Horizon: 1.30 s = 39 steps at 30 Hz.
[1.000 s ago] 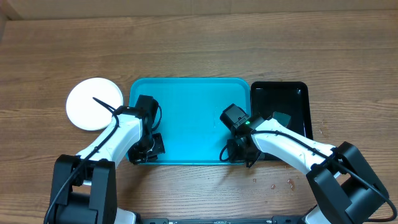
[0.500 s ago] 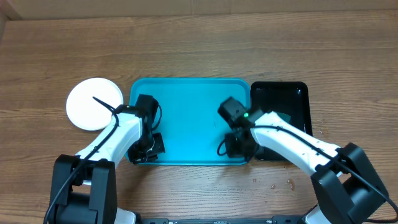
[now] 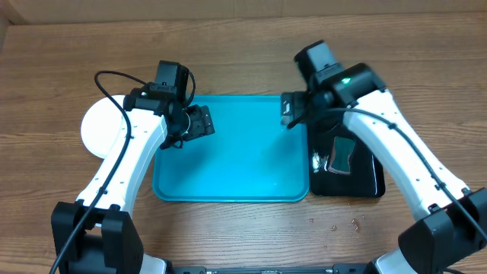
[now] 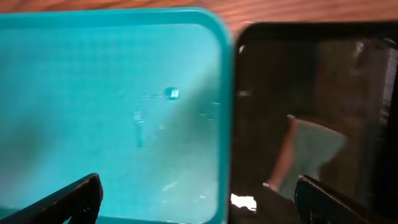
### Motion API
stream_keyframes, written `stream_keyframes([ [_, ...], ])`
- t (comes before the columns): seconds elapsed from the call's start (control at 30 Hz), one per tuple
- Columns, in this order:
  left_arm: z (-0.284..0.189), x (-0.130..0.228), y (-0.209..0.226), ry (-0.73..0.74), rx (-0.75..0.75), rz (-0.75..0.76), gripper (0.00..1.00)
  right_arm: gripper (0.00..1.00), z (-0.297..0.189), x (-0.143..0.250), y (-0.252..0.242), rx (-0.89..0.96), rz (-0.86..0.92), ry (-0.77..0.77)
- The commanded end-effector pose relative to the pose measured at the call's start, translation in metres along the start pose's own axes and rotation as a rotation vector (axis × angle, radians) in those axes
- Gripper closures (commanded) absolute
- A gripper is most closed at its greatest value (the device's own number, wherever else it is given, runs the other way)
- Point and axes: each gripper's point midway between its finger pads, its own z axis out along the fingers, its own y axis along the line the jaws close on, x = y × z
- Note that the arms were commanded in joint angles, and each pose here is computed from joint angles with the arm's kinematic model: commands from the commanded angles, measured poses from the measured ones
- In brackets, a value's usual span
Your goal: Clean dirty plates on tray and stack at the side
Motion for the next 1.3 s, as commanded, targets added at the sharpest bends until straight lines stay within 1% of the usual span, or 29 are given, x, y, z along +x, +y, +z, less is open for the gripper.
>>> stream_keyframes([
  [0.0, -0.002, -0.002, 0.000, 0.002, 0.002, -0.003, 0.12, 0.00, -0.010, -0.011, -0.018, 0.038, 0.029, -0.044],
  [0.03, -0.002, -0.001, 0.000, 0.005, 0.001, -0.004, 0.15, 0.03, -0.010, -0.014, -0.023, 0.048, 0.039, -0.051],
  [0.07, -0.002, -0.001, 0.000, 0.005, 0.001, -0.003, 0.20, 0.21, -0.010, -0.018, -0.028, 0.051, 0.055, -0.061],
  [0.1, -0.002, -0.001, 0.000, 0.005, 0.001, -0.004, 0.27, 0.62, -0.010, -0.022, -0.032, 0.044, 0.076, -0.069],
  [0.13, -0.002, -0.001, 0.000, 0.005, 0.001, -0.004, 0.40, 0.94, -0.010, -0.027, -0.038, 0.041, 0.110, -0.077],
  [0.2, -0.002, -0.001, 0.000, 0.005, 0.001, -0.004, 0.60, 0.96, -0.005, -0.032, -0.048, 0.026, 0.172, -0.075],
  [0.23, -0.002, -0.001, 0.000, 0.006, 0.001, -0.004, 0.69, 0.96, 0.000, -0.034, -0.052, 0.003, 0.192, -0.068],
  [0.27, -0.002, 0.000, 0.001, 0.008, 0.000, -0.004, 0.73, 0.96, 0.006, -0.036, -0.054, -0.022, 0.211, -0.061],
  [0.33, -0.002, 0.000, 0.001, 0.009, -0.001, -0.004, 0.81, 0.96, 0.022, -0.039, -0.058, -0.065, 0.240, -0.049],
  [0.4, -0.002, 0.000, 0.001, 0.008, 0.000, -0.004, 0.83, 0.96, 0.041, -0.040, -0.058, -0.102, 0.249, -0.038],
  [0.47, -0.002, 0.000, 0.001, 0.007, 0.000, -0.004, 0.87, 0.96, 0.060, -0.039, -0.060, -0.106, 0.253, -0.029],
  [0.53, -0.002, 0.000, 0.001, 0.008, 0.000, -0.004, 0.88, 0.96, 0.078, -0.039, -0.061, -0.107, 0.253, -0.030],
  [0.6, -0.002, 0.000, 0.001, 0.009, 0.000, -0.004, 0.94, 0.96, 0.093, -0.039, -0.061, -0.109, 0.252, -0.034],
  [0.7, -0.002, 0.000, 0.000, 0.011, 0.003, -0.004, 0.96, 0.96, 0.106, -0.039, -0.059, -0.113, 0.248, -0.040],
  [1.07, -0.002, 0.001, -0.001, 0.014, 0.009, -0.004, 0.96, 0.96, 0.120, -0.029, -0.061, -0.115, 0.273, -0.030],
  [1.17, -0.002, 0.002, -0.003, 0.019, 0.020, -0.004, 0.96, 0.96, 0.130, -0.022, -0.058, -0.142, 0.270, -0.026],
  [1.27, -0.002, 0.002, -0.004, 0.023, 0.029, -0.004, 0.95, 0.96, 0.132, -0.019, -0.048, -0.205, 0.265, -0.015],
])
